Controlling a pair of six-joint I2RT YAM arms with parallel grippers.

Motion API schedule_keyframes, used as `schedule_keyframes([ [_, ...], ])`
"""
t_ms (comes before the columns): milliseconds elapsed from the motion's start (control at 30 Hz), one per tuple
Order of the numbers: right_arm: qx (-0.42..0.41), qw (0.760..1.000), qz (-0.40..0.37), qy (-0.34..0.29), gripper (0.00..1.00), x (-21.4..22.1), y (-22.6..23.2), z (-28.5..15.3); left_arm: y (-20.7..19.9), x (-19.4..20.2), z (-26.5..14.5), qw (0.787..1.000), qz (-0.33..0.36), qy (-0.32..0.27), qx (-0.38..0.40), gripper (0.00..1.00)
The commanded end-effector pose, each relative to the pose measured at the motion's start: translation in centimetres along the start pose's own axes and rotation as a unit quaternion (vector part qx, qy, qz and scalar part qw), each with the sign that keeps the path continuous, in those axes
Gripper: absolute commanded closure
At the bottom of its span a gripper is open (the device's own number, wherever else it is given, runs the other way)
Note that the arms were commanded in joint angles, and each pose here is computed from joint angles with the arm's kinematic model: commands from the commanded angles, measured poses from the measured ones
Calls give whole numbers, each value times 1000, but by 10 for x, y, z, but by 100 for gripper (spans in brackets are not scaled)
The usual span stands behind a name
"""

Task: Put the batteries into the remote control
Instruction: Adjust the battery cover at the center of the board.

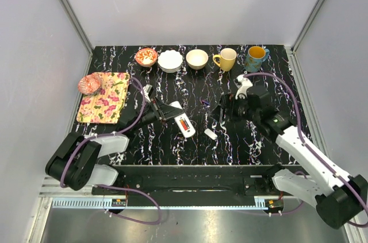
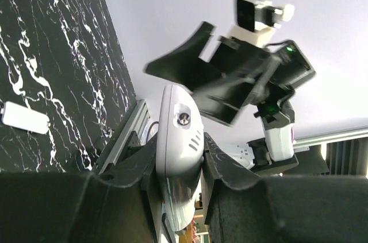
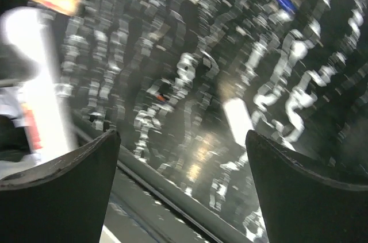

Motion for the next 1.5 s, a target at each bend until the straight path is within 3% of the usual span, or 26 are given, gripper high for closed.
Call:
schedule_keyframes([
  [0,114,992,-36,51,6,28,-46,16,-21,11,-12,998,49,12,37,100],
  [200,129,983,-51,121,14,48,-54,49,-19,17,-23,997,83,3,3,100],
  [467,163,942,-162,246,11,86,-50,84,-25,24,-32,992,126,10,-13,100],
  [567,166,933,-179,265,19,84,-49,91,-26,26,-34,992,126,14,-9,100],
  [800,165,906,-212,327,26,99,-58,91,-27,29,-36,991,130,17,-4,100],
  [933,149,904,-200,347,34,111,-56,95,-27,28,-35,991,129,18,-3,100],
  [1200,125,905,-180,365,33,127,-53,105,-25,29,-34,992,126,23,-2,100],
  [1467,127,904,-164,374,42,139,-55,108,-22,28,-34,992,122,20,-4,100],
])
Point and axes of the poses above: each gripper's point midway between its finger pads, its own z axis out along the fingers, its own y axis along the line the jaws close on, x = y × z, the point moved 3 cm from there along -z, back along the fingers, and after that the axes turned 10 degrees about -z, right-handed, at the moved point
